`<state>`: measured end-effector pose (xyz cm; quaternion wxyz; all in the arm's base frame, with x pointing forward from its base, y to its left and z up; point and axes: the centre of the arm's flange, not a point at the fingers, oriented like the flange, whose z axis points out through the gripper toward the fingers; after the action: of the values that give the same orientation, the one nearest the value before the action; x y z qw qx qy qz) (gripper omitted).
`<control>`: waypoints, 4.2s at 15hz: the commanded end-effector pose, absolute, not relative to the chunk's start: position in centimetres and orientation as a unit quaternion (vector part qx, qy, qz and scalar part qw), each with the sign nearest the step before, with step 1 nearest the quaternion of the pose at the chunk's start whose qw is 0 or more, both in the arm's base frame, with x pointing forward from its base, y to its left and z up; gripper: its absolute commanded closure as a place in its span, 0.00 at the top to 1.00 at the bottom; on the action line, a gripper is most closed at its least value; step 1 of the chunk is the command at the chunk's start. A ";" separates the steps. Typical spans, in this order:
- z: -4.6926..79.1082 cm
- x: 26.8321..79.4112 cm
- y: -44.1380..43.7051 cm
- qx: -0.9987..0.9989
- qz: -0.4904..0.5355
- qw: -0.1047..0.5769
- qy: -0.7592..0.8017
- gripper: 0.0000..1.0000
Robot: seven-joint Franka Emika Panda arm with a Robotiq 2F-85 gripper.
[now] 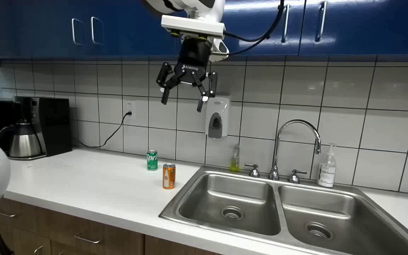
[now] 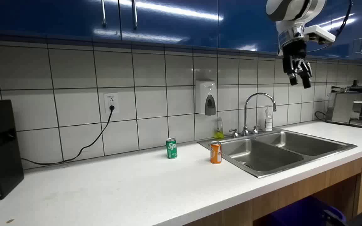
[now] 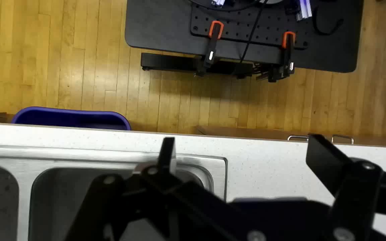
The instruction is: Place the orange can in the left sink
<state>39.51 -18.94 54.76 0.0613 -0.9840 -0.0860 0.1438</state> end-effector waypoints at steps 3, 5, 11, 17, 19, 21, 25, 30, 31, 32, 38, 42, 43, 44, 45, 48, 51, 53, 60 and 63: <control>54.4 39.7 -18.9 -0.984 0.142 0.060 -0.086 1.00; 54.1 40.0 -18.8 -0.984 0.143 0.062 -0.087 1.00; 52.7 40.7 -17.0 -0.981 0.144 0.075 -0.102 1.00; 52.0 40.7 -14.3 -0.978 0.141 0.096 -0.121 1.00; 51.9 40.4 -13.7 -0.977 0.141 0.097 -0.126 1.00; 51.9 40.0 -13.1 -0.976 0.145 0.095 -0.131 1.00; 51.0 39.1 -11.3 -0.975 0.148 0.087 -0.143 1.00; 48.6 39.2 -6.5 -0.968 0.156 0.078 -0.183 1.00; 48.1 39.4 -5.4 -0.966 0.156 0.075 -0.192 1.00; 47.5 39.6 -4.2 -0.964 0.157 0.073 -0.202 1.00; 44.7 41.5 0.1 -0.963 0.125 0.090 -0.223 1.00; 42.6 43.1 0.0 -0.969 0.095 0.101 -0.203 1.00; 42.2 43.5 0.0 -0.971 0.088 0.101 -0.199 1.00; 41.7 44.1 0.0 -0.972 0.081 0.100 -0.197 1.00; 41.1 44.6 0.1 -0.973 0.076 0.098 -0.195 1.00; 39.4 46.3 0.2 -0.976 0.057 0.091 -0.190 1.00; 37.7 47.6 0.5 -0.978 0.041 0.082 -0.189 1.00; 36.6 48.2 0.7 -0.979 0.032 0.078 -0.188 1.00; 33.2 50.0 2.1 -0.980 0.018 0.073 -0.182 1.00; 31.8 51.2 2.9 -0.981 0.009 0.064 -0.181 1.00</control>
<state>49.52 1.93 32.81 0.0680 -0.9787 -0.1927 0.0205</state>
